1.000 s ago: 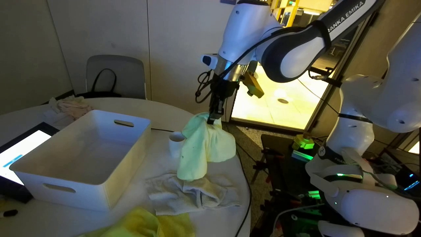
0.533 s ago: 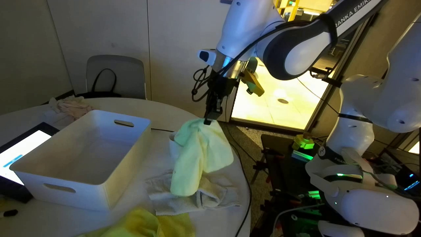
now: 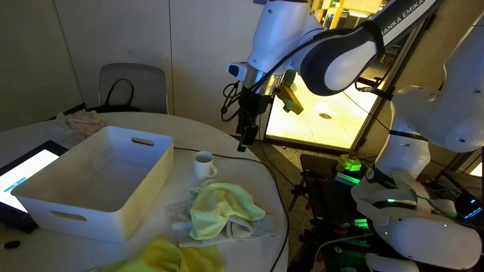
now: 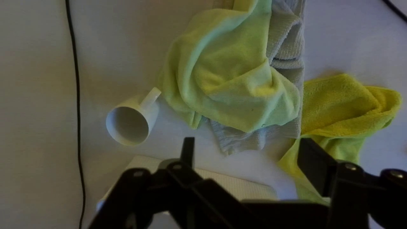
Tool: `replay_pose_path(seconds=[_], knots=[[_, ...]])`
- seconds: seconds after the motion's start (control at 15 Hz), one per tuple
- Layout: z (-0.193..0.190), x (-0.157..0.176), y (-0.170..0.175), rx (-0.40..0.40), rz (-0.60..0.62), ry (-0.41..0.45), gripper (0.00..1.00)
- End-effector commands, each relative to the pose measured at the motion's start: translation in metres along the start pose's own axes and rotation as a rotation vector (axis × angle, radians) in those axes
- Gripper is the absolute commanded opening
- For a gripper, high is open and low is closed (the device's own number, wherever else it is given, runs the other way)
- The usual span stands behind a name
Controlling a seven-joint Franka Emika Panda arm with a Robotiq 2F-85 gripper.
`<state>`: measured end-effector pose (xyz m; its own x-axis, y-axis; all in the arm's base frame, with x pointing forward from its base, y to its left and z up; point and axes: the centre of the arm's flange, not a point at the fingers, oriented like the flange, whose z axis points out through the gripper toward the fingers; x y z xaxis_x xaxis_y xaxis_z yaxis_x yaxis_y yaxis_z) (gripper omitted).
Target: Put all the towels in the white basket and the objects into the mug
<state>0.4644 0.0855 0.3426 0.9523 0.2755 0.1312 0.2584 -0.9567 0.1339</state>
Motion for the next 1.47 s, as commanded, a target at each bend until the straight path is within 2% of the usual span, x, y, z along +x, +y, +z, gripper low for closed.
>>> replay_pose_path(seconds=[0.0,0.27,0.67,1.4], knots=[[0.041,0.006,-0.020,0.003,0.035,-0.024,1.00],[0.103,0.003,-0.046,0.052,0.053,-0.072,1.00],[0.167,-0.004,-0.073,0.102,0.076,-0.073,1.00],[0.232,0.012,-0.048,0.158,0.152,-0.083,1.00]])
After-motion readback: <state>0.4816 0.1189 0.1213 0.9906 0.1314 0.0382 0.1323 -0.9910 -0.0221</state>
